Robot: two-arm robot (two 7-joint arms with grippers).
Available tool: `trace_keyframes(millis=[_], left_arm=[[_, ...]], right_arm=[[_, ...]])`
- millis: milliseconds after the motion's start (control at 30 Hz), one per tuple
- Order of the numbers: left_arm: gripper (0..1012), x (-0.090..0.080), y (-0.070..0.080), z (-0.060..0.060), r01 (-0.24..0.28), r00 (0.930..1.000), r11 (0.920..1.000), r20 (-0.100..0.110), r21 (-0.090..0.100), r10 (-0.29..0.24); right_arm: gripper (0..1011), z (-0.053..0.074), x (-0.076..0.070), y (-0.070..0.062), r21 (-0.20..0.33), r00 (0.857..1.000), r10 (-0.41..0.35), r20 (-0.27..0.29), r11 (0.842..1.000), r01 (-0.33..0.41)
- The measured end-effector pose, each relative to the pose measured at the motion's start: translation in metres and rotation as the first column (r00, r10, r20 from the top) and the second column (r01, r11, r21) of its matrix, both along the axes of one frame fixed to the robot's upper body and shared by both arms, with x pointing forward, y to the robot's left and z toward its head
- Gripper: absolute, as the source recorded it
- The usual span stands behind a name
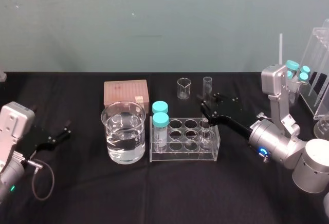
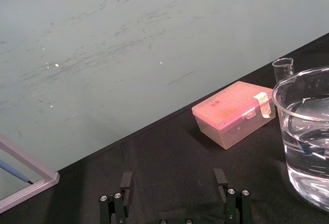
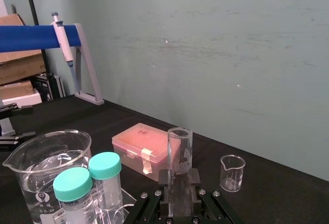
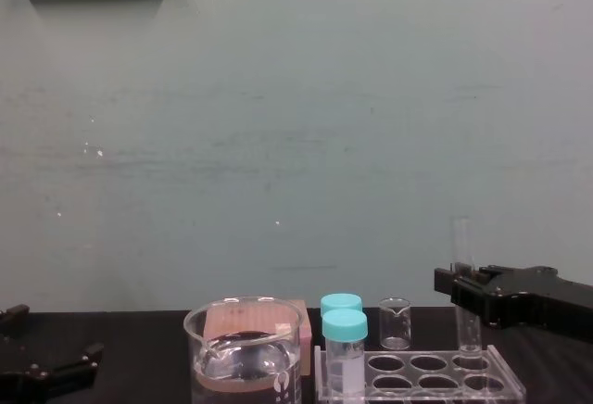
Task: Hold the test tube with one hand and immerse one end into the beaker, then return it to the test tube rack.
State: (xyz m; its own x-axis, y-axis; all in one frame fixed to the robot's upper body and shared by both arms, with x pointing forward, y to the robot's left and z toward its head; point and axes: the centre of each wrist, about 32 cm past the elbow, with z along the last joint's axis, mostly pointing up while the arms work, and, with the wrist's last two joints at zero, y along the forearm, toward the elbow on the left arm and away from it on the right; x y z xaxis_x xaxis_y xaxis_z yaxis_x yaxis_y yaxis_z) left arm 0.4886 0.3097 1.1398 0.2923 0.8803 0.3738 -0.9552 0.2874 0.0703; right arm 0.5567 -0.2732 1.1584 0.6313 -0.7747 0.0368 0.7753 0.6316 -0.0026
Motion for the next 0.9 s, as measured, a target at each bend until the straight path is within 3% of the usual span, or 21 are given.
trace_keyframes(millis=[167,267,700,800,900], left_arm=[[1000,0.0,0.0,0.0,0.0,1.0,1.0,0.0,0.0,0.0],[1000,0.0,0.0,0.0,0.0,1.0,1.0,0.0,0.0,0.0],[1000,0.0,0.0,0.0,0.0,1.0,1.0,0.0,0.0,0.0],[1000,0.0,0.0,0.0,0.0,1.0,1.0,0.0,0.0,0.0],[1000,0.0,0.0,0.0,0.0,1.0,1.0,0.0,0.0,0.0]], right_arm=[[226,0.0,0.0,-0.0001,0.001,1.0,0.0,-0.001,1.0,0.0],[282,-0.0001,-0.0001,-0.0002,0.002,1.0,0.0,-0.001,1.0,0.0],[685,-0.0001,-0.0003,-0.0002,0.003,1.0,0.0,-0.001,1.0,0.0],[820,0.0,-0.0003,-0.0001,0.004,1.0,0.0,-0.001,1.0,0.0],[872,0.0,-0.0003,-0.0001,0.004,1.0,0.001,-0.001,1.0,-0.001]])
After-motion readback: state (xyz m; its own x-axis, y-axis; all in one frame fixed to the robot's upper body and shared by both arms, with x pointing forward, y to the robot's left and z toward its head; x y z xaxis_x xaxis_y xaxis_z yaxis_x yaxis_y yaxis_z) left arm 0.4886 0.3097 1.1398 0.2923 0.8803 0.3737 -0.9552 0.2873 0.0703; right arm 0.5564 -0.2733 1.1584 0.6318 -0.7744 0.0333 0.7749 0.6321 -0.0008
